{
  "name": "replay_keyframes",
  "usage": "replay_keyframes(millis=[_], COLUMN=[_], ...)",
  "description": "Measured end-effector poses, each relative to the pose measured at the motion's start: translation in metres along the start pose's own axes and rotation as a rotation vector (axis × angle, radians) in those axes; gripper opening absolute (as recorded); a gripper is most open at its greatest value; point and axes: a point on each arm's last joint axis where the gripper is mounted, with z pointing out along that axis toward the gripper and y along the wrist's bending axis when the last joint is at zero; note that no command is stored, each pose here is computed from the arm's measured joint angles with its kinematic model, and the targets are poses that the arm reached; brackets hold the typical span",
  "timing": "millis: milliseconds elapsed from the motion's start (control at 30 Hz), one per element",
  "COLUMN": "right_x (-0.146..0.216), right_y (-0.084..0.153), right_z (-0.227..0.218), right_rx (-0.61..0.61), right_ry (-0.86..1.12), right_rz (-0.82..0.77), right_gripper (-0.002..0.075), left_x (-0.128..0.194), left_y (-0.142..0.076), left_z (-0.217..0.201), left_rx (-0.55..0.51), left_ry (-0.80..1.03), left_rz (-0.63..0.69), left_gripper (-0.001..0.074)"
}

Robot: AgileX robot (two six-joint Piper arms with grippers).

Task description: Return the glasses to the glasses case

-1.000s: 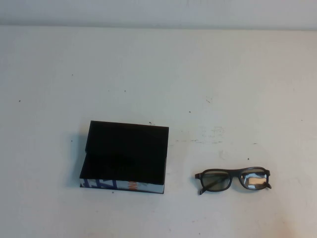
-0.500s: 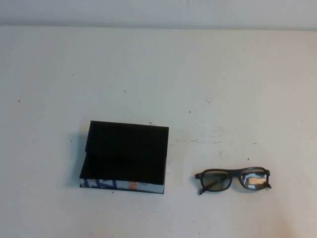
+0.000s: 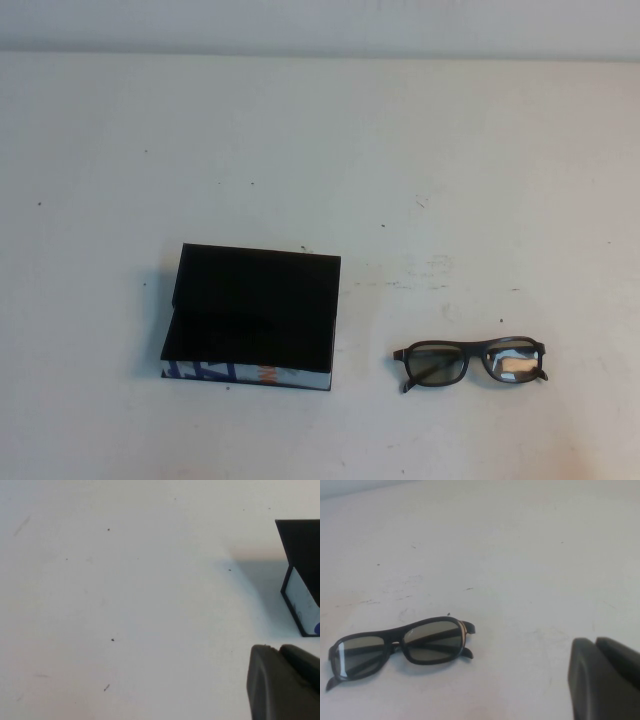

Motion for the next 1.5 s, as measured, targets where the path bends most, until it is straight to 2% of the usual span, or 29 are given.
replay_keyframes(millis=[300,467,600,733,833,967,1167,1300,1500], right_x=[-0.001,-0.008,-0.02,-0.025,-0.025,-0.042,-0.088,-0.102,-0.111], right_y=[0.002,0.008,0.005,0.002,0.005,0.021,0.047,0.051,0.052], right_z=[0.0,-0.001,-0.002,-0.004,-0.004,-0.011,-0.009,0.007,0.036], right_rx=[-0.022,-0.098,-0.114,-0.109,-0.136,-0.226,-0.26,-0.245,-0.281], right_ry=[-0.005,-0.079,-0.199,-0.266,-0.242,-0.143,0.179,0.417,0.628], right_rz=[0.061,0.316,0.505,0.601,0.655,0.592,0.326,0.196,0.08], right_gripper=[-0.0011,-0.0011,-0.0011,-0.0011,-0.0011,-0.0011,-0.0011,-0.0011,-0.0011], left_x=[0.0,0.0,0.0,0.0,0.0,0.0,0.0,0.0,0.0], left_y=[0.0,0.0,0.0,0.0,0.0,0.0,0.0,0.0,0.0], left_z=[0.0,0.0,0.0,0.0,0.0,0.0,0.0,0.0,0.0], left_rx=[0.0,0.0,0.0,0.0,0.0,0.0,0.0,0.0,0.0], left_ry=[0.0,0.0,0.0,0.0,0.0,0.0,0.0,0.0,0.0], left_rz=[0.0,0.0,0.0,0.0,0.0,0.0,0.0,0.0,0.0], left_gripper=[-0.0004,-0.0004,-0.0004,-0.0004,-0.0004,-0.0004,-0.0004,-0.0004,-0.0004])
